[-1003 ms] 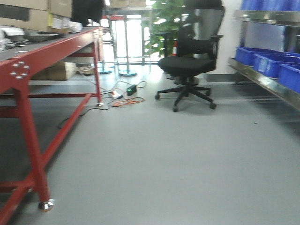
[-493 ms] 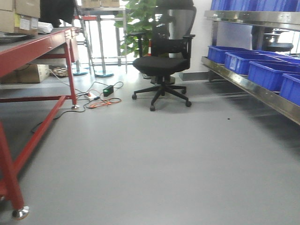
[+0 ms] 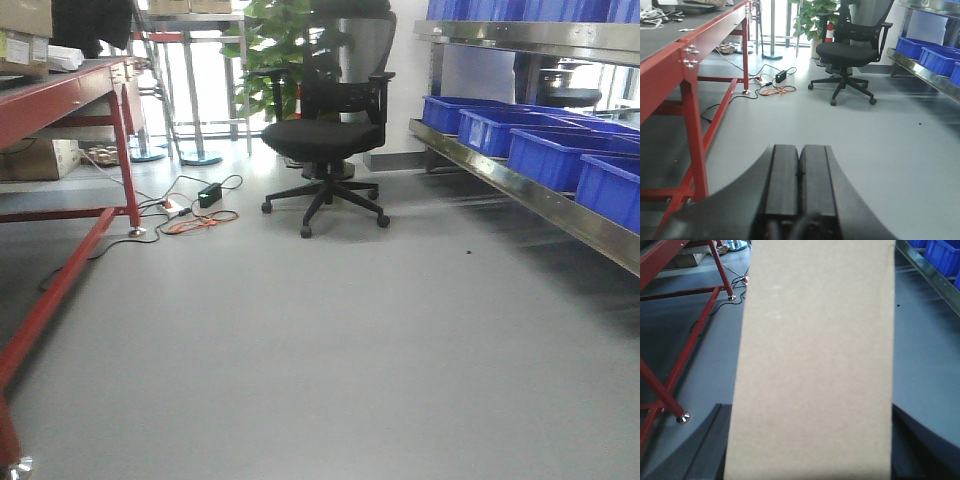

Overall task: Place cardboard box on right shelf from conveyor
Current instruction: 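Drive to the steel shelf rack with blue bins, box held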

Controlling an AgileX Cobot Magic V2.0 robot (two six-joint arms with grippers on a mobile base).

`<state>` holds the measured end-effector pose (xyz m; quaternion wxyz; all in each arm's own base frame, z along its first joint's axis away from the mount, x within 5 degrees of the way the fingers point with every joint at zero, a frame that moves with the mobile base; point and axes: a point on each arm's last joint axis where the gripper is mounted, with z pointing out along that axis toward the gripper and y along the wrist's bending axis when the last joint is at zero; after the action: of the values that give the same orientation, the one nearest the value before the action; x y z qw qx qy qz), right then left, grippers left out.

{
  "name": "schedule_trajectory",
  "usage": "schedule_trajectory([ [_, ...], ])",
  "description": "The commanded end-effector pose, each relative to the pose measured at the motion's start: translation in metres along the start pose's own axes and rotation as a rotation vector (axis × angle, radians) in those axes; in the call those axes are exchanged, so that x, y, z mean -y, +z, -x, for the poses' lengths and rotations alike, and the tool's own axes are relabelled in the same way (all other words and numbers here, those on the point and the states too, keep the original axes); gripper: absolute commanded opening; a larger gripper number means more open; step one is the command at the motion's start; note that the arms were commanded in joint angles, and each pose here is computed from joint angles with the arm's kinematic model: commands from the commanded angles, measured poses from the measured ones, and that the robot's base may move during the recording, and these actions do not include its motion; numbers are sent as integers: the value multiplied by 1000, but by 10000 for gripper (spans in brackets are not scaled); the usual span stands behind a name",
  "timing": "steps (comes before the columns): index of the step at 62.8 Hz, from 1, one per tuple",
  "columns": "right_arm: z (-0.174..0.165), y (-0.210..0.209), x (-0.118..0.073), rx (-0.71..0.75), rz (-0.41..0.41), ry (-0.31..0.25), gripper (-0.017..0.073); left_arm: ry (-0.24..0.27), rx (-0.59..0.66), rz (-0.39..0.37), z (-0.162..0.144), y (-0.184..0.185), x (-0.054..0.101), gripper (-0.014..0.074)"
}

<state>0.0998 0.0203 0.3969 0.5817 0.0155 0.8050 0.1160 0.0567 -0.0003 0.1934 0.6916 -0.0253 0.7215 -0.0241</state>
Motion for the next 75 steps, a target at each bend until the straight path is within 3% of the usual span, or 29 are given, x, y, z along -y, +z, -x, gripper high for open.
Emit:
schedule_trajectory([
  [1, 15, -5, -3, 113, 21, -26, 237, -10, 99, -4, 9, -1, 0, -119],
  [75, 15, -5, -3, 113, 21, -26, 237, -10, 99, -4, 9, -1, 0, -119],
])
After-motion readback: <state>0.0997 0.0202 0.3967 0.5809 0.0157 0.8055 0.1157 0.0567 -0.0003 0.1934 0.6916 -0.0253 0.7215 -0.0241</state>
